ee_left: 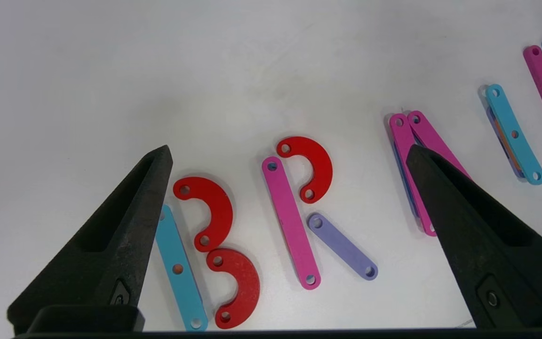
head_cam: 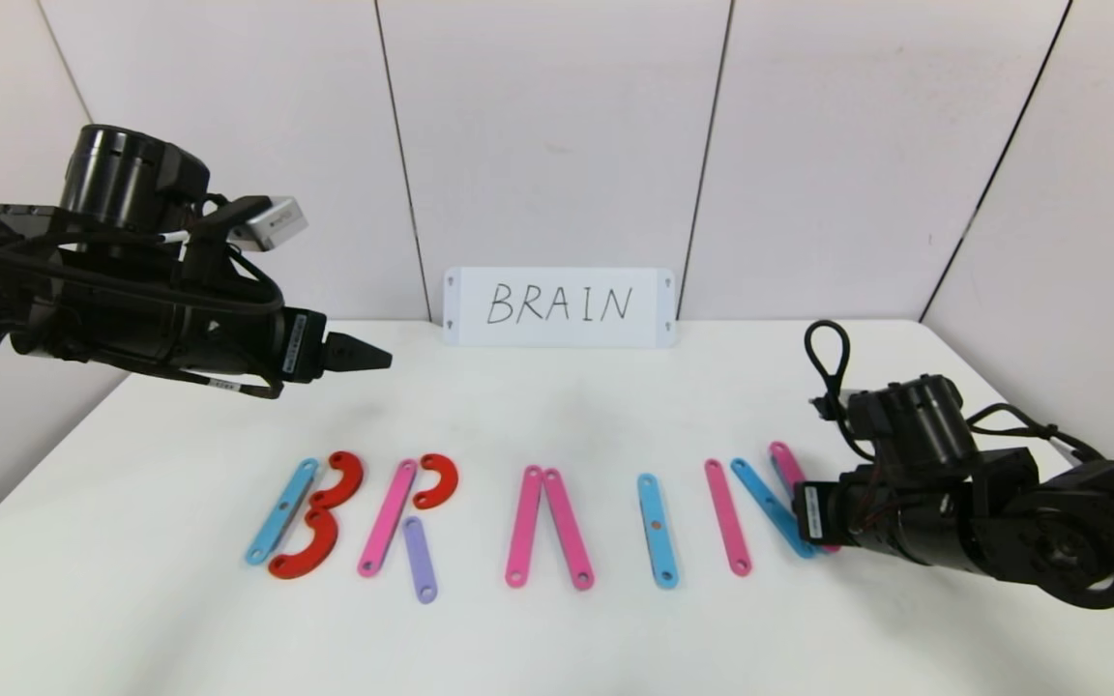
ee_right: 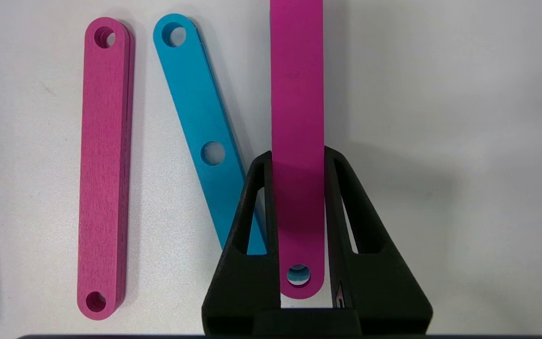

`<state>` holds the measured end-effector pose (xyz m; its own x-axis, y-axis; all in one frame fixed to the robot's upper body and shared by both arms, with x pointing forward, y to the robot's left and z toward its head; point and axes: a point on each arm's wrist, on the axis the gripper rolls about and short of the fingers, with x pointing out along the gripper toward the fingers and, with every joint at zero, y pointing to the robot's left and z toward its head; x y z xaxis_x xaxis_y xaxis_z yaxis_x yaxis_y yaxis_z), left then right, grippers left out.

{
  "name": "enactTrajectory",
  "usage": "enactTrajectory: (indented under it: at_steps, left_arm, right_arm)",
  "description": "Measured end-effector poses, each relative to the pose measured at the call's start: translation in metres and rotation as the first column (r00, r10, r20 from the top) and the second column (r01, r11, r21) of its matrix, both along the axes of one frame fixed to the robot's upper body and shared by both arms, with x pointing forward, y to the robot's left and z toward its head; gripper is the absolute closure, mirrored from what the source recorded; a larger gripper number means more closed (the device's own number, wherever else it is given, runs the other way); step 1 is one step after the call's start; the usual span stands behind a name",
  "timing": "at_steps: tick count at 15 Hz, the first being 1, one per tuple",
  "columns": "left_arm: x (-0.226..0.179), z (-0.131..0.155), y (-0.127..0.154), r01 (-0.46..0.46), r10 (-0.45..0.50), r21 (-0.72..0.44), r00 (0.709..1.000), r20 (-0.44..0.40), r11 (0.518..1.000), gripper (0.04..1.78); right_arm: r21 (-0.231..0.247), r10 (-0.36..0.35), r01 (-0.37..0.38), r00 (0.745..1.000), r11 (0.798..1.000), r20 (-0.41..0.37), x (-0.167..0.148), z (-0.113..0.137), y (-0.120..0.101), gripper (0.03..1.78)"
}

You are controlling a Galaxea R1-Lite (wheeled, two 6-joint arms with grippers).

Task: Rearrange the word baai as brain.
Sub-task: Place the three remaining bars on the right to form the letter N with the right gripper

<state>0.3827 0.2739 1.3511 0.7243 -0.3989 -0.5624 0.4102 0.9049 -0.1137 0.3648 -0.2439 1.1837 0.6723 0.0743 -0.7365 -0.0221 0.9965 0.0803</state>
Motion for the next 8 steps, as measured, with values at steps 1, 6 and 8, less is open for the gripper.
enactTrajectory:
  at_steps: [1,6,8]
  left_arm:
    - [0.0000,-0.0001,0.0000,0.000,0.000,0.000,1.000,0.000,1.000,0.08]
    - [-0.0001,-0.0003,-0.0002,0.001,-0.001,0.000,1.000,-0.001,1.000,0.08]
    - [-0.0003,-0.0008,-0.0009,0.003,-0.003,0.000,1.000,-0.002,1.000,0.08]
  right_arm:
    - [0.000,0.000,0.000,1.000,1.000,0.001,-0.0005,0.0004,-0.0002,1.51]
    - [0.017,-0.018,0.018,1.000,1.000,0.001,-0.0032,0.0026,-0.0007,1.51]
    - [0.020,-0.021,0.021,1.000,1.000,0.006,-0.0033,0.0035,-0.0012,1.50]
